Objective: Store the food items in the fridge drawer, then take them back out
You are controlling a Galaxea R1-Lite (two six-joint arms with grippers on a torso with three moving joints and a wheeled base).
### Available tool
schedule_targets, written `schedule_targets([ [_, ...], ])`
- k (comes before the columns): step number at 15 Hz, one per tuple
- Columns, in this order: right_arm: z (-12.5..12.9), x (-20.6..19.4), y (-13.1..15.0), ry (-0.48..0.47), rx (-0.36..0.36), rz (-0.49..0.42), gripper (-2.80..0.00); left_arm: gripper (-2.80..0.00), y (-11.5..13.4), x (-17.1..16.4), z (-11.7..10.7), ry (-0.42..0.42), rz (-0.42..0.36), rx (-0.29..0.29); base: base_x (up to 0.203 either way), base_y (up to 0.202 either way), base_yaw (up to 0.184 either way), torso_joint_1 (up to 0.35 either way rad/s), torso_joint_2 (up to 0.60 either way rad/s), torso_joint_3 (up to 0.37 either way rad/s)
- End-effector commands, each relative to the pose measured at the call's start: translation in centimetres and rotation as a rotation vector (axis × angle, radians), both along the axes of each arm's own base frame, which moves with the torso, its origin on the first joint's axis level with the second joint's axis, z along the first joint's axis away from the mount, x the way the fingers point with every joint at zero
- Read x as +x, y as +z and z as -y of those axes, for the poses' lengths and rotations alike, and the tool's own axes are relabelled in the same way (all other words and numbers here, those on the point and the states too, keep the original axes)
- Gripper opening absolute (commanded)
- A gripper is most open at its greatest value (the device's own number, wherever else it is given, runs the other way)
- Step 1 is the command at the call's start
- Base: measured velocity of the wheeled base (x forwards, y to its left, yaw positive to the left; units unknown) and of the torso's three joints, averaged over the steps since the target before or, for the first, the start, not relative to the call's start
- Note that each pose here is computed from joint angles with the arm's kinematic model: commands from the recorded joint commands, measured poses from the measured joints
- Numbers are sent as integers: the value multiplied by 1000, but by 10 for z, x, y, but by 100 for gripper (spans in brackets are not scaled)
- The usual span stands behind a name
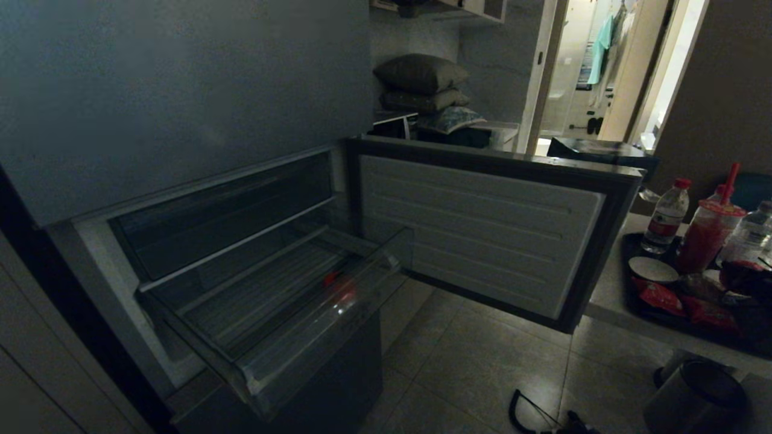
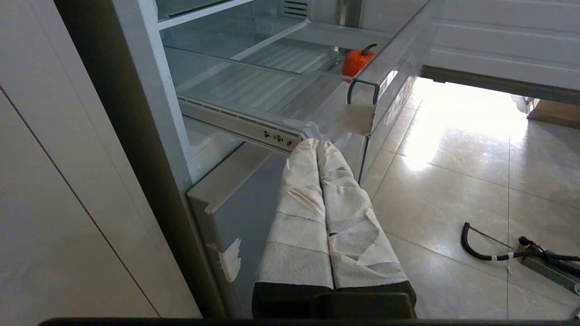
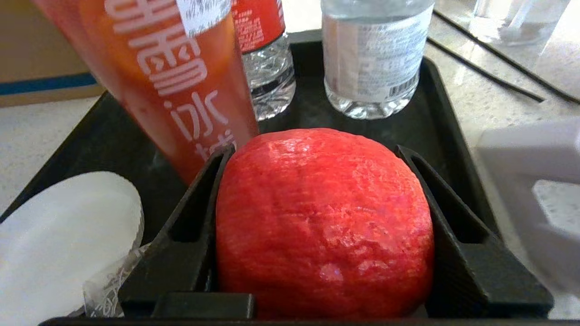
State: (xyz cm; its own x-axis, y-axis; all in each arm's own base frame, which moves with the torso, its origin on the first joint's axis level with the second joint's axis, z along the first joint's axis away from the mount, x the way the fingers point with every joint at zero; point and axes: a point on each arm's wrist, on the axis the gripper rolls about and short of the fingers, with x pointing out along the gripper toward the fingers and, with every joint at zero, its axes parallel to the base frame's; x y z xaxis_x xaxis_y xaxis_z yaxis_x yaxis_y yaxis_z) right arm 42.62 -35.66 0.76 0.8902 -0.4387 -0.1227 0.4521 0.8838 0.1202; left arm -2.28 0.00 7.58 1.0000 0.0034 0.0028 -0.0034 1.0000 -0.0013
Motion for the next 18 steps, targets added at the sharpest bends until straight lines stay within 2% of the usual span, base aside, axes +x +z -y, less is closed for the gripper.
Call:
schedule_targets([
  [1, 0, 0, -2, 1, 0, 1, -280, -280, 0, 0, 0, 1, -1, 0, 0, 0, 0, 0, 0, 0],
  [3, -2, 2, -1, 5, -2, 3, -280, -280, 0, 0, 0, 1, -1, 0, 0, 0, 0, 0, 0, 0],
  [4, -2, 3, -1, 6, -2, 3, -97, -280, 0, 0, 0, 0, -1, 0, 0, 0, 0, 0, 0, 0],
  [5, -2, 3, 0, 6, -3, 4, 0, -280, 0, 0, 0, 0, -1, 0, 0, 0, 0, 0, 0, 0],
  [12, -3, 3, 3, 0, -6, 8, 0, -280, 0, 0, 0, 1, -1, 0, 0, 0, 0, 0, 0, 0],
  [18, -14, -18, 38, -13, -20, 25, 0, -280, 0, 0, 0, 0, -1, 0, 0, 0, 0, 0, 0, 0],
])
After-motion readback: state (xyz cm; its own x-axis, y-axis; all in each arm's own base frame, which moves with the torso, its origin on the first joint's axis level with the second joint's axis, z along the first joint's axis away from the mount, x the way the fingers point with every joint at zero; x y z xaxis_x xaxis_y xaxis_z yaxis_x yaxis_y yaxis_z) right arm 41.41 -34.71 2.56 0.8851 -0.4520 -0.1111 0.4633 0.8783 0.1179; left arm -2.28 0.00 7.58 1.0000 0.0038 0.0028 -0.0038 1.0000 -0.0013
